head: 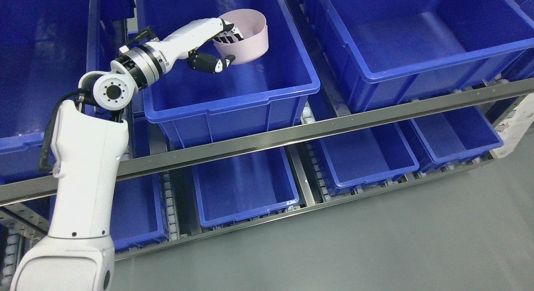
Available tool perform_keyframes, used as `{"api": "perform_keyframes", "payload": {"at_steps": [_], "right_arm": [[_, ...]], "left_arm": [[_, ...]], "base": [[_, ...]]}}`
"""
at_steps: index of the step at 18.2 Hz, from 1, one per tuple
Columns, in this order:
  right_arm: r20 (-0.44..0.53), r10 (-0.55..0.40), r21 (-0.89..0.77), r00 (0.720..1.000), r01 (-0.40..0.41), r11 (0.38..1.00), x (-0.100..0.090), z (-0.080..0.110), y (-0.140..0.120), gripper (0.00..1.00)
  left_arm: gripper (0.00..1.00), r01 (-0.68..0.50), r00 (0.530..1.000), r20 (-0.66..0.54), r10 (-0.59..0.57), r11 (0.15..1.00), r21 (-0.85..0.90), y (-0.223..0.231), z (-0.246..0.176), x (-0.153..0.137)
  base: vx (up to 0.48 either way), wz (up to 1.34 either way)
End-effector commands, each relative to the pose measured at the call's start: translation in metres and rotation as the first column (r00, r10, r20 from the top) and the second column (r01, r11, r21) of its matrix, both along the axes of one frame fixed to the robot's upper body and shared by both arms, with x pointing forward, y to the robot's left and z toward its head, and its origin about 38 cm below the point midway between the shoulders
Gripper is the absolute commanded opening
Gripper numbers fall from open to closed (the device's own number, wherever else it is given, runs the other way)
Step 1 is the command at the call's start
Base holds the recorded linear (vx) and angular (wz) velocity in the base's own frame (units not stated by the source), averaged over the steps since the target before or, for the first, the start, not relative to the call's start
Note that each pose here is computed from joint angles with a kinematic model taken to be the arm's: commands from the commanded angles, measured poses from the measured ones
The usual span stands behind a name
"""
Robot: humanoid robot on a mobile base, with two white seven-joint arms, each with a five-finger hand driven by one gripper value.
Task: Stack pink IKEA bowls on left shelf middle
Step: 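Lower the stacked bowls into the middle-shelf blue bin and release, then withdraw the left hand up and away from the bin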
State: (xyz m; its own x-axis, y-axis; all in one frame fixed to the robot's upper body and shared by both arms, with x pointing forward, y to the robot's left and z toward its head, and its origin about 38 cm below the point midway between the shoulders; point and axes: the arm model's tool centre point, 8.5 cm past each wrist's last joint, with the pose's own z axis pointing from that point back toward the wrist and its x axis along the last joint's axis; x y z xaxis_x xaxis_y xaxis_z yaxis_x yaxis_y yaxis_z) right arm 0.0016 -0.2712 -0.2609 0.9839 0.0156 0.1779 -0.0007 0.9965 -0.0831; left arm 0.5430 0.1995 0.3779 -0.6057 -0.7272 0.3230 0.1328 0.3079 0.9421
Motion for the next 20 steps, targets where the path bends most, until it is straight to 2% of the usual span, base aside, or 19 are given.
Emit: {"api": "perform_keyframes", "payload": {"at_steps": [1,7,10,12,14,16,17,18,20], "right_arm": [[0.000,-0.001,-0.019,1.000,0.001,1.000,0.000,0.001,-0.011,1.00],[0.000,-0.001,-0.019,1.000,0.001,1.000,0.000,0.001,-0.011,1.00],[0.000,-0.001,-0.019,1.000,0.001,1.000,0.000,0.001,-0.011,1.00],[0.000,-0.001,-0.019,1.000,0.001,1.000,0.000,0.001,-0.011,1.00],[0.000,-0.002,-0.019,1.000,0.002,1.000,0.000,0.001,-0.012,1.00],[0.000,-0.001,-0.019,1.000,0.001,1.000,0.000,0.001,-0.011,1.00],[0.000,-0.002,-0.019,1.000,0.002,1.000,0.000,0.001,-0.012,1.00],[0.000,-0.001,-0.019,1.000,0.001,1.000,0.000,0.001,-0.011,1.00],[0.000,-0.001,-0.019,1.000,0.001,1.000,0.000,0.001,-0.011,1.00]], "left_arm": [[0.31,-0.028,0.993,-0.118,0.028,1.000,0.001,0.011,-0.038,0.016],[0.62,-0.030,0.999,-0.037,0.025,0.991,-0.134,-0.010,-0.031,0.017],[0.70,-0.037,0.999,-0.021,0.032,0.967,-0.252,-0.013,-0.029,0.017],[0.74,-0.039,0.999,-0.014,0.037,0.921,-0.388,0.009,-0.021,0.016],[0.85,-0.035,0.998,0.018,0.055,0.817,-0.575,0.020,-0.010,0.015],[0.96,-0.079,0.985,0.029,0.169,0.595,-0.800,0.043,-0.001,0.015],[0.97,-0.103,0.978,0.000,0.210,0.478,-0.872,0.053,-0.007,0.013],[0.97,-0.121,0.974,-0.028,0.225,0.407,-0.905,0.058,-0.012,0.007],[0.99,-0.141,0.974,-0.056,0.221,0.389,-0.911,0.059,-0.016,-0.006]], "base": [[0.000,0.00],[0.000,0.00],[0.000,0.00],[0.000,0.00],[0.000,0.00],[0.000,0.00],[0.000,0.00],[0.000,0.00],[0.000,0.00]]}}
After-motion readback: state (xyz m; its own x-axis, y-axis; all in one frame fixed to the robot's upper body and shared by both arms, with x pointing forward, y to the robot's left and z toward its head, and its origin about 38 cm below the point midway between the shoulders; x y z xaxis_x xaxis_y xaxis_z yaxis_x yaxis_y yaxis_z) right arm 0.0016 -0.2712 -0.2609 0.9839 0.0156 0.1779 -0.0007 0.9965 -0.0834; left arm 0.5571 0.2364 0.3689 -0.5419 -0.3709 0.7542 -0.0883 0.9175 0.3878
